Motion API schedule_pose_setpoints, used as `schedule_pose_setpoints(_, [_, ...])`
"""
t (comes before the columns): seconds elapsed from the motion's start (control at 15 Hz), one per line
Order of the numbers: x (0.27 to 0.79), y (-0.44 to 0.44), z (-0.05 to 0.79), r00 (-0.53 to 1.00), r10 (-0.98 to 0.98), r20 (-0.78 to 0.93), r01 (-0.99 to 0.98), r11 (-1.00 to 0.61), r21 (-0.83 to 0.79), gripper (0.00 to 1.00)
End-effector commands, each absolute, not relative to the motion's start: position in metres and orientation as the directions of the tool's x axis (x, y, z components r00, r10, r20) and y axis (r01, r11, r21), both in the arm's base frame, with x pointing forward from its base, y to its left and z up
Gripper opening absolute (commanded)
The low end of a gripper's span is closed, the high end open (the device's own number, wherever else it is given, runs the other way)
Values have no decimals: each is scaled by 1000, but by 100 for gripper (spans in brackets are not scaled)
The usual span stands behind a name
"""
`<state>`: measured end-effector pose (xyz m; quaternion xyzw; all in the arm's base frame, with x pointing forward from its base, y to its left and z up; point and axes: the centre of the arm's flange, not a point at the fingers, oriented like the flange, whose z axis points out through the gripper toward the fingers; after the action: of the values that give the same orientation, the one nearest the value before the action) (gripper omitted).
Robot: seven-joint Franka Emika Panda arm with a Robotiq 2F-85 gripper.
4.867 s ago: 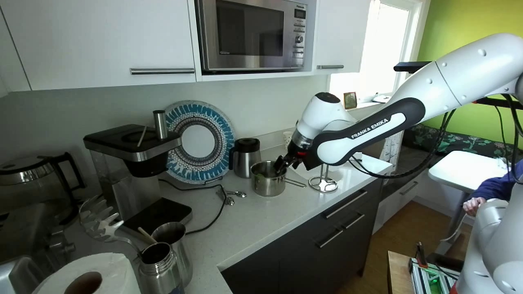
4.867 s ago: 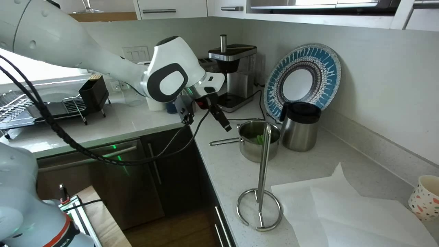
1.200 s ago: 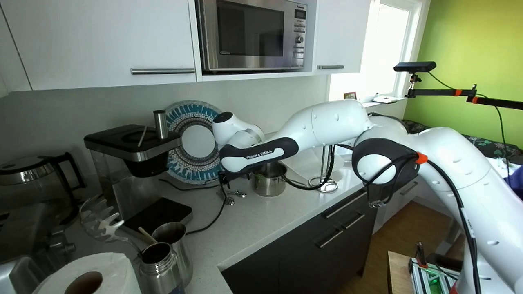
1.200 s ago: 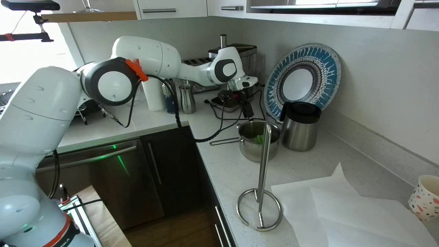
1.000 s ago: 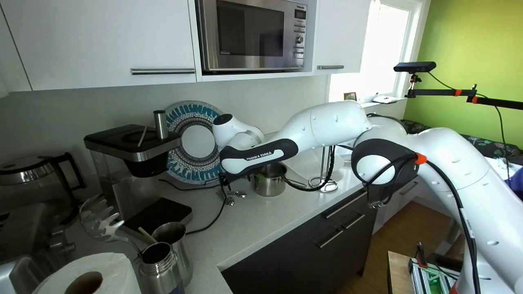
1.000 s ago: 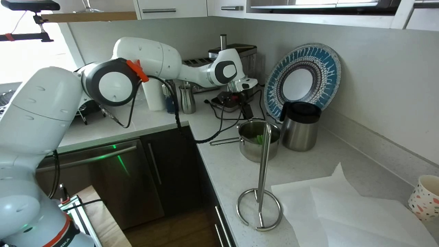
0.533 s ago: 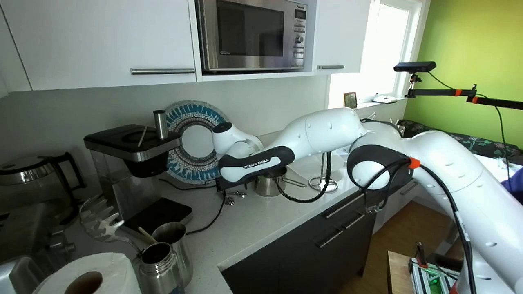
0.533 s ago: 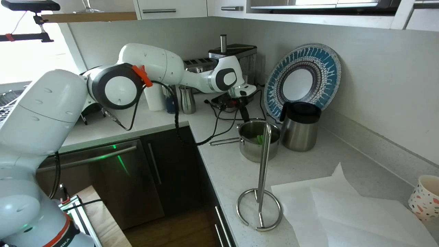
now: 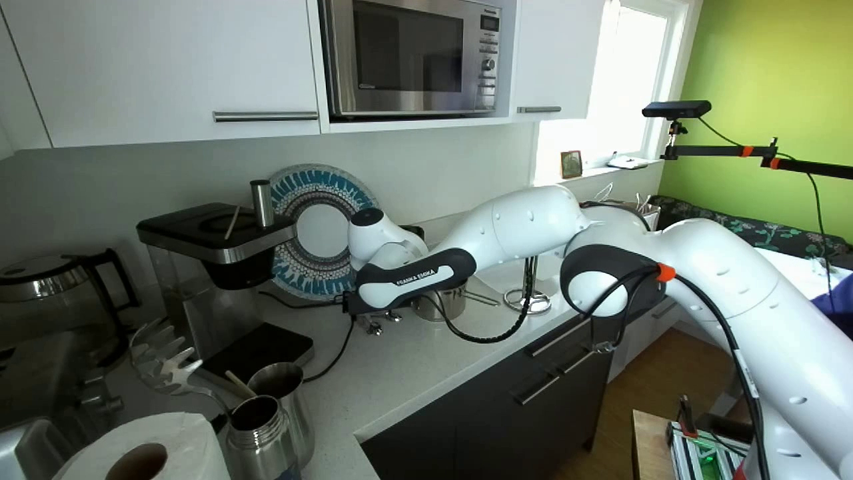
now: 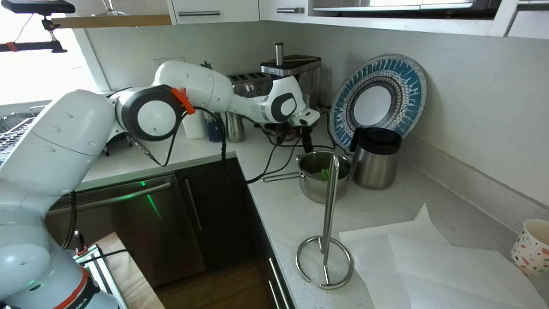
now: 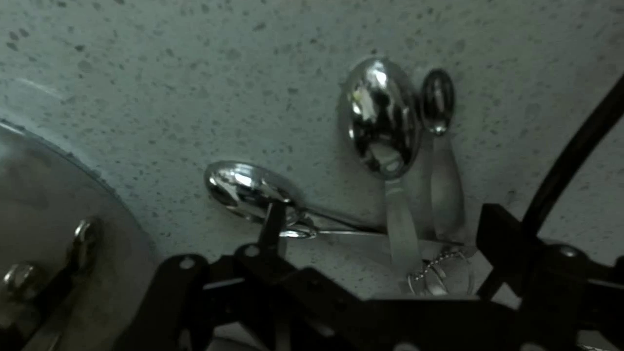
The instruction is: Pick up the ring utensil set from the countertop and put it in the pot
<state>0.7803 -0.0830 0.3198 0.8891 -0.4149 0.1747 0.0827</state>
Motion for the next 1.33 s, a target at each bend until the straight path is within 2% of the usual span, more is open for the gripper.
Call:
schedule_pose_setpoints(0.0, [783,-84,308,613,-703,361,-746,-665,-28,100])
schedule_pose_setpoints(0.13, [783,-85,307,613,-705,358,-744,-667,-41,96])
schedule_pose_setpoints(0.2, [783,-82,305,616,-704,353,-740,-671,-47,73])
schedule_pose_setpoints(0.33, [782,-76,302,626,-703,338,-733,-678,-53,70])
schedule_pose_setpoints(0.87, [780,-79,325,616,-700,361,-742,-670,-32,8])
schedule_pose_setpoints(0.93, [779,-81,329,615,-700,363,-743,-668,-30,4])
schedule_pose_setpoints(1.13, [768,-89,348,628,-696,348,-738,-675,-19,4])
schedule_pose_setpoints(1.2, [761,-96,363,646,-677,354,-722,-692,-5,0])
schedule_pose_setpoints(1.27, [755,-104,378,657,-663,360,-709,-706,-6,0])
